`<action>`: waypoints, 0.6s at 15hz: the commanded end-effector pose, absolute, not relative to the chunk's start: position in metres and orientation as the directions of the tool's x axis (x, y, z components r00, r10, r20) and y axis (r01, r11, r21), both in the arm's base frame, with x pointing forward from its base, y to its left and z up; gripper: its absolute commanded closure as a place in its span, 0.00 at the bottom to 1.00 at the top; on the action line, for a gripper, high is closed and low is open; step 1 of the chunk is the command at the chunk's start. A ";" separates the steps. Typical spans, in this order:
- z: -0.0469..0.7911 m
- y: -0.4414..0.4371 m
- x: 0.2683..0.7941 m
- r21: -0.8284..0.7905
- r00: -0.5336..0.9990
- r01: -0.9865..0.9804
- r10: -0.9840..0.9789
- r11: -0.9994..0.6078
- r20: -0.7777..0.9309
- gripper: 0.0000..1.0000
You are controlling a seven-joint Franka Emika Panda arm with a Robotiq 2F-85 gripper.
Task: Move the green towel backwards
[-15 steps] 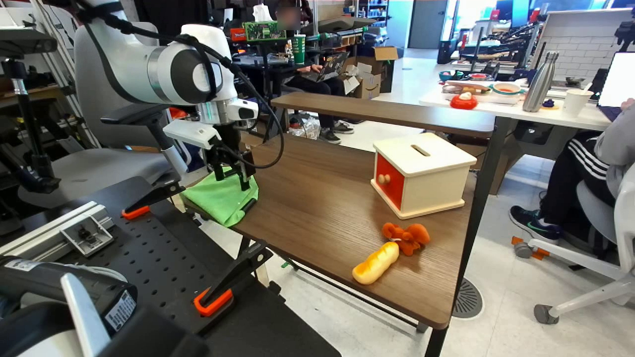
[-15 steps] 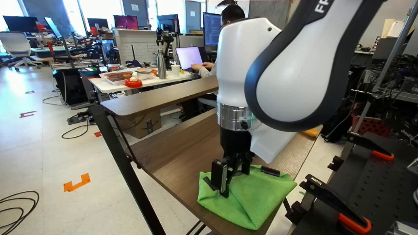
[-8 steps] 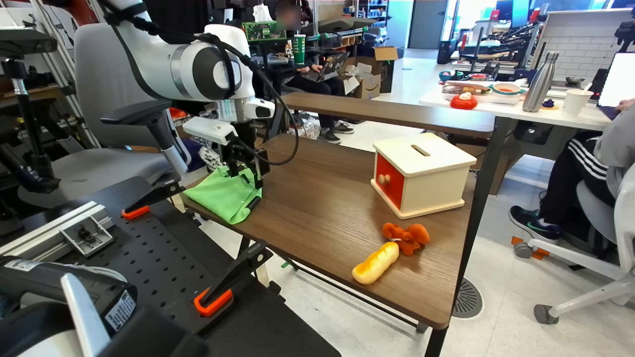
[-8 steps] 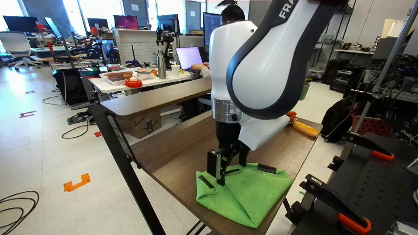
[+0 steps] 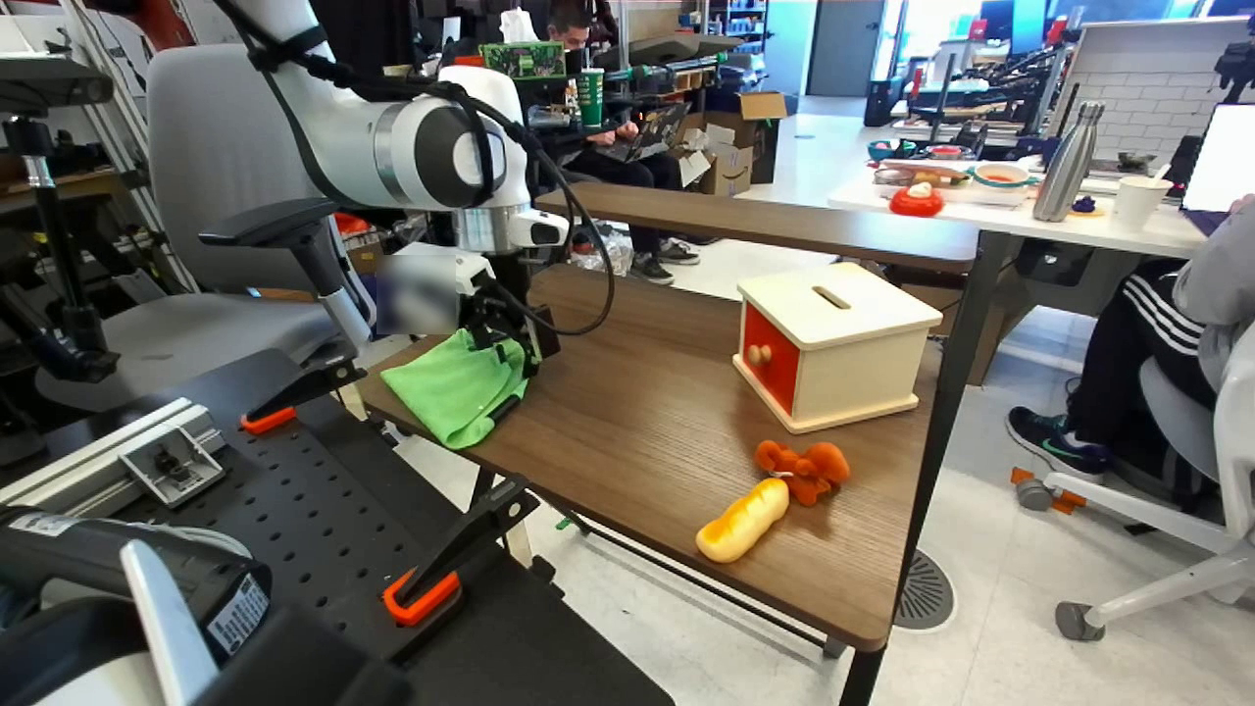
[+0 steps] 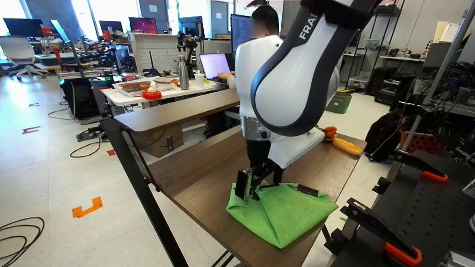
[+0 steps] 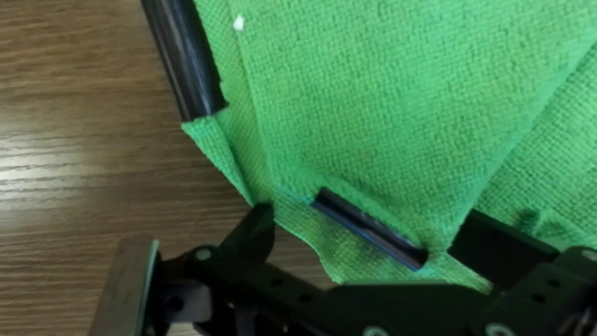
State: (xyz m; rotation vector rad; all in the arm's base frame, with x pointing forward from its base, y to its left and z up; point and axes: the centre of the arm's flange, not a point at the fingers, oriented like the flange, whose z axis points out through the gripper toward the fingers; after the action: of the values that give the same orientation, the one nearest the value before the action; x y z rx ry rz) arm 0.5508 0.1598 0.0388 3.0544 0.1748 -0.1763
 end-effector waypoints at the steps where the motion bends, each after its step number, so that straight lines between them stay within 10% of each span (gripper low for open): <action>1: 0.024 0.144 0.581 0.115 0.991 0.078 0.065 -0.990 -0.114 0.00; 9: 0.038 0.112 0.659 0.160 0.996 -0.086 -0.089 -0.983 -0.013 0.00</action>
State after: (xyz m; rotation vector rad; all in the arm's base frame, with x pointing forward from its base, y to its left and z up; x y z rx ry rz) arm 0.6168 0.1171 0.0429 2.9995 -0.0326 -0.0551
